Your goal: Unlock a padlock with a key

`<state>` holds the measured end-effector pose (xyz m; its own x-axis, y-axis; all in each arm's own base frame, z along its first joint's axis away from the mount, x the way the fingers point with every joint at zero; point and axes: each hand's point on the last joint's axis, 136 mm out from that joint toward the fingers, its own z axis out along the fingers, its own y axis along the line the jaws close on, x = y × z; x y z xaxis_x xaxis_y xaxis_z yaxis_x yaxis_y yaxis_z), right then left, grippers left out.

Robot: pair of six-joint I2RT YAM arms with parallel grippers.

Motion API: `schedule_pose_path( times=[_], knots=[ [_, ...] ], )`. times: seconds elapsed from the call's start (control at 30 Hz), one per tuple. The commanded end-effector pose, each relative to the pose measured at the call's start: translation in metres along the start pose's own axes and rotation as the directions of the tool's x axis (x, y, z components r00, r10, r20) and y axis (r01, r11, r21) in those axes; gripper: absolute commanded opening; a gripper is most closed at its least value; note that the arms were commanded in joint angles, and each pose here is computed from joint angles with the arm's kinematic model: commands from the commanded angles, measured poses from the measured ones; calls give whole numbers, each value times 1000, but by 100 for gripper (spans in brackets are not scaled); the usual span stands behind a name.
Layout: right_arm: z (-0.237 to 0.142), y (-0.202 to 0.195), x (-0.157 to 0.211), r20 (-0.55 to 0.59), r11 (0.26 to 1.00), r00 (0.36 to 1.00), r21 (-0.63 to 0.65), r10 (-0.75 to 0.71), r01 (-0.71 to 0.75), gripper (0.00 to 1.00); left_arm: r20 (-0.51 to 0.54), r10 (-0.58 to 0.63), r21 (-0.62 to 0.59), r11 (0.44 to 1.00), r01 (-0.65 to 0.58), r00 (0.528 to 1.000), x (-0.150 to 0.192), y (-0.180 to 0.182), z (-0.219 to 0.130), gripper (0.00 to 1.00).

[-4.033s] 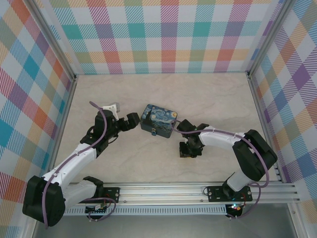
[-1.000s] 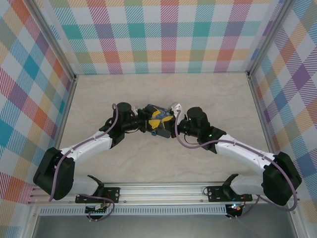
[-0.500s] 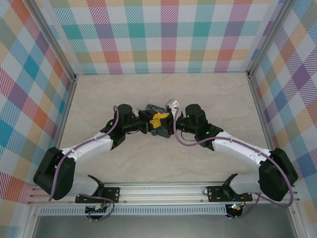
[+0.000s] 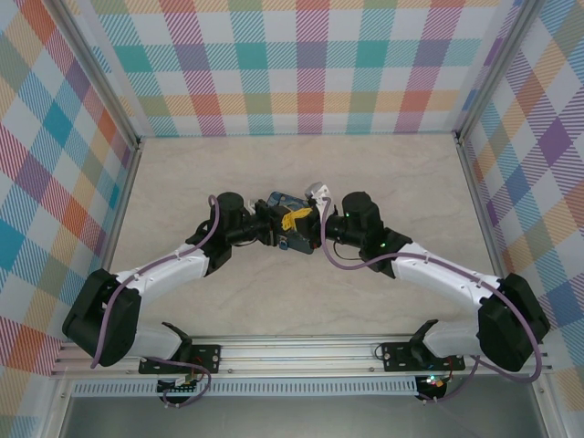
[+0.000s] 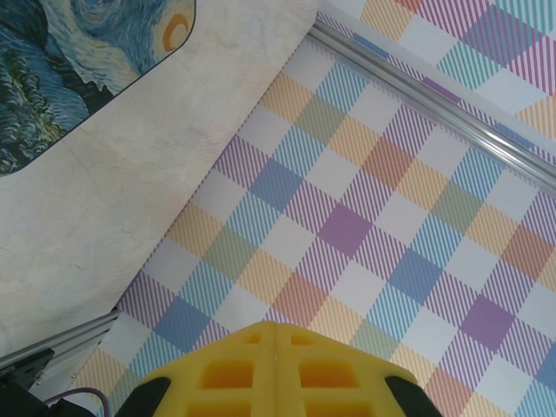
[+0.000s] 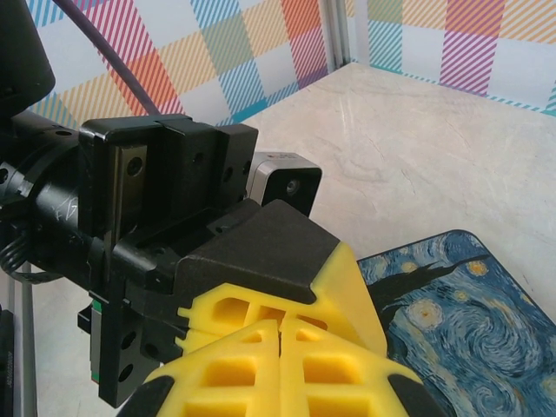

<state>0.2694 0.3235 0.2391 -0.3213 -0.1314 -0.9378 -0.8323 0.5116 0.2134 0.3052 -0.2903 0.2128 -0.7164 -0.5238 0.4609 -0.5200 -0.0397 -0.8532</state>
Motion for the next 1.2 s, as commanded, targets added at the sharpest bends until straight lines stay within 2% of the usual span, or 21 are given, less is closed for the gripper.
schedule_pose_path(
  times=[0.0,0.13,0.23,0.33,0.47,0.63,0.77,0.83,0.9,1.17],
  knots=[
    [-8,8,-14,60,1000,998,-21,-6,7,0,-4,8,-4,1000,-8,1000,1,6,1,0],
    [-14,7,-12,49,1000,999,-8,17,-17,4,58,104,-9,995,-104,993,-6,3,-4,0],
    [-22,9,-8,28,998,998,-12,62,-62,18,162,317,-43,948,-314,935,-14,-11,-17,0],
    [-32,15,-8,20,987,989,-67,149,-147,33,281,518,-76,851,-519,808,-21,-34,-35,0],
    [-47,20,-18,51,951,960,-161,274,-263,49,390,665,-59,708,-703,637,-18,-64,-54,0],
    [-55,31,-37,54,887,921,-294,386,-355,58,414,779,-8,521,-853,472,3,-91,-58,0],
    [-53,48,-59,50,836,911,-422,409,-352,66,417,841,21,370,-929,345,22,-106,-59,0],
    [-51,50,-66,51,822,909,-449,415,-350,67,422,852,52,318,-947,309,31,-112,-61,0],
    [-46,48,-70,54,821,908,-452,415,-349,67,425,856,83,286,-955,293,40,-118,-63,0],
    [-32,42,-85,101,805,895,-489,434,-335,61,417,863,157,239,-958,284,58,-123,-68,0]
  ],
)
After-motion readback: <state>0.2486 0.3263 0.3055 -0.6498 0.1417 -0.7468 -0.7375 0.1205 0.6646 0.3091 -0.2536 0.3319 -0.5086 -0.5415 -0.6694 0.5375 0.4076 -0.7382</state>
